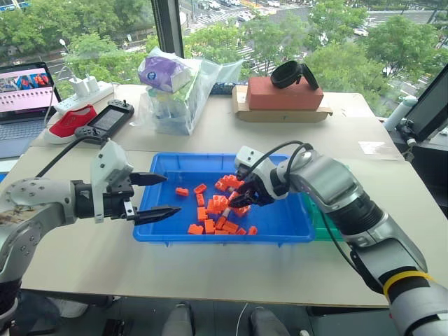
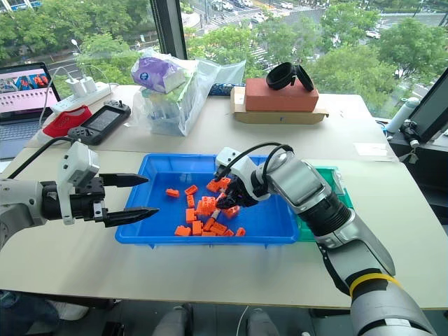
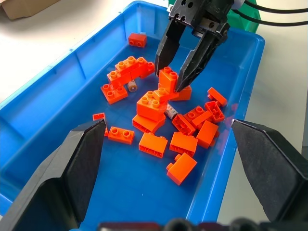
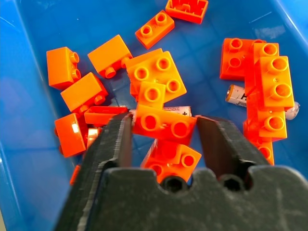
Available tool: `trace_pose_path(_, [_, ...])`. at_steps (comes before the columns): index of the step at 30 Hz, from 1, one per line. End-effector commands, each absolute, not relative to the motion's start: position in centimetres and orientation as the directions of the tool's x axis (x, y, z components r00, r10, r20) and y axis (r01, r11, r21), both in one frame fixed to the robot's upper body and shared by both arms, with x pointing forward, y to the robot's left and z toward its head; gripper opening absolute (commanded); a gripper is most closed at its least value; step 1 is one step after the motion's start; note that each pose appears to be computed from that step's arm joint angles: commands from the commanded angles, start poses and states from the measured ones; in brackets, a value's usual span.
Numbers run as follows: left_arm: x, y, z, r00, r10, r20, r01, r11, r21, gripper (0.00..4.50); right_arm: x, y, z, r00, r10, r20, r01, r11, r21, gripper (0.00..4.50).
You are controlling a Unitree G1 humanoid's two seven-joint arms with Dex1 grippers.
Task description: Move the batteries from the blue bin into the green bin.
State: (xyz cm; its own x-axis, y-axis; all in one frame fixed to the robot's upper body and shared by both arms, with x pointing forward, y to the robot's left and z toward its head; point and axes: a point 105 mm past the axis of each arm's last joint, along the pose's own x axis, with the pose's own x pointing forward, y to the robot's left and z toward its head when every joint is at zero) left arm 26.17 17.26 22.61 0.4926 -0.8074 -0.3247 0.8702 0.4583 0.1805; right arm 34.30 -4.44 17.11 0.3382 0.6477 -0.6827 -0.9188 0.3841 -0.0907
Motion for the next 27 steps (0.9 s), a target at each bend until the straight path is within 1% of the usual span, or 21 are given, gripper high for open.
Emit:
trace_pose_path(1, [26.0, 17.1, 23.5, 0.494, -0.809, -0.318, 0.868, 0.441, 0.226, 4.50, 34.4, -4.2, 18.0, 0.354, 0.660, -0.662, -0.920, 0.374, -0.119, 1.43])
trace_pose_path(4, [26.0, 17.1, 23.5, 0.493, -0.810, -0.317, 0.869, 0.442, 0.224, 4.50, 33.9, -4.0, 19.2, 0.336, 0.700, -0.630, -0.932, 0.343, -0.116, 1.43])
trace_pose_path(7, [26.1, 17.1, 23.5, 0.492, -0.811, -0.317, 0.870, 0.441, 0.222, 4.50, 33.2, -4.5, 21.3, 0.313, 0.742, -0.593, -0.943, 0.316, -0.103, 1.43])
trace_pose_path(9, [26.1, 17.1, 23.6, 0.492, -0.811, -0.317, 0.869, 0.441, 0.224, 4.50, 33.3, -5.1, 22.3, 0.325, 0.753, -0.572, -0.939, 0.330, -0.099, 1.43])
trace_pose_path(13, [26.1, 17.1, 23.5, 0.489, -0.812, -0.319, 0.871, 0.436, 0.225, 4.50, 34.4, -8.6, 24.0, 0.407, 0.719, -0.563, -0.907, 0.391, -0.157, 1.43])
trace_pose_path(16, [26.2, 16.9, 23.6, 0.483, -0.816, -0.317, 0.874, 0.429, 0.226, 4.50, 35.0, -11.5, 24.2, 0.461, 0.657, -0.596, -0.883, 0.407, -0.234, 1.43])
trace_pose_path(20, [26.4, 16.7, 23.7, 0.475, -0.821, -0.318, 0.878, 0.419, 0.230, 4.50, 36.0, -13.8, 23.6, 0.511, 0.582, -0.632, -0.856, 0.409, -0.315, 1.43])
trace_pose_path(22, [26.4, 16.7, 23.7, 0.473, -0.821, -0.319, 0.879, 0.416, 0.232, 4.50, 36.1, -14.3, 23.3, 0.518, 0.560, -0.647, -0.853, 0.397, -0.339, 1.43])
trace_pose_path(27, [26.4, 16.5, 23.6, 0.463, -0.825, -0.325, 0.885, 0.407, 0.228, 4.50, 35.8, -14.5, 22.3, 0.497, 0.552, -0.670, -0.865, 0.375, -0.333, 1.43])
